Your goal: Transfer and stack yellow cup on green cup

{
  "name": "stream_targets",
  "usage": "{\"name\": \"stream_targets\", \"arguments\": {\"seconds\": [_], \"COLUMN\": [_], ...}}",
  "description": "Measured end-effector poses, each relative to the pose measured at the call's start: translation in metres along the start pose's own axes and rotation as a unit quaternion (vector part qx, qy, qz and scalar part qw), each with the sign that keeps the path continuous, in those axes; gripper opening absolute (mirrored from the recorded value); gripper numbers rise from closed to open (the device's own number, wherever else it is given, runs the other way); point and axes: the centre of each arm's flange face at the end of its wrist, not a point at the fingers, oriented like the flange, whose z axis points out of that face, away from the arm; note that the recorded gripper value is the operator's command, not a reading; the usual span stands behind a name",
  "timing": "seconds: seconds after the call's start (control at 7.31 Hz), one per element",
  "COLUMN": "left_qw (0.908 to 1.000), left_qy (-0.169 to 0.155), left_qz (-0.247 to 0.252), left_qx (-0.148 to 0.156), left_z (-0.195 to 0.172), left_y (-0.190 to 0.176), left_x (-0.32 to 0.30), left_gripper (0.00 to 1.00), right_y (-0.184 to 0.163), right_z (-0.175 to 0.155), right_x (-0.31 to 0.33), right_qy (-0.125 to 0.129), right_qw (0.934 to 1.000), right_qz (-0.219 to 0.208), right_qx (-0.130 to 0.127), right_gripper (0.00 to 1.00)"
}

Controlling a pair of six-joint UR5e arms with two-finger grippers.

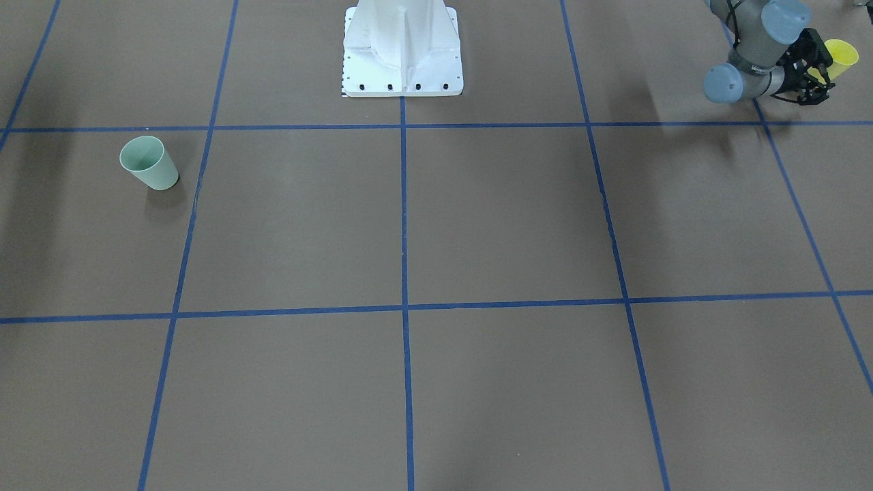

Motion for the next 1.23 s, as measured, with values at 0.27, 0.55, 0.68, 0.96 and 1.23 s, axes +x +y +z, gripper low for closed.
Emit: {"name": "stream_targets", "arguments": {"seconds": [0.27,0.55,0.68,0.96,1.23], "left_qw": [0.9999,0.9998,0.9997,0.9993,0.9986], "left_qy": [-0.005,-0.010,-0.012,-0.016,-0.016], "left_qz": [-0.009,-0.015,-0.017,-0.020,-0.021], "left_qx": [0.006,0.009,0.013,0.026,0.047], "left_z": [0.011,0.013,0.016,0.028,0.047], "left_y": [0.009,0.014,0.014,0.012,0.010], "left_x": [-0.003,-0.010,-0.012,-0.012,-0.011], "left_gripper": [1.00,1.00,1.00,1.00,1.00], "right_y": [0.001,0.000,0.000,0.000,0.000], "right_z": [0.002,0.004,0.005,0.005,0.006], "right_x": [0.003,0.005,0.007,0.007,0.007], "right_qy": [0.001,0.001,0.001,0.001,0.001], "right_qw": [1.0000,1.0000,1.0000,1.0000,0.9999], "right_qz": [0.003,0.006,0.007,0.008,0.008], "right_qx": [-0.003,-0.005,-0.005,-0.006,-0.006], "right_gripper": [1.00,1.00,1.00,1.00,1.00]}}
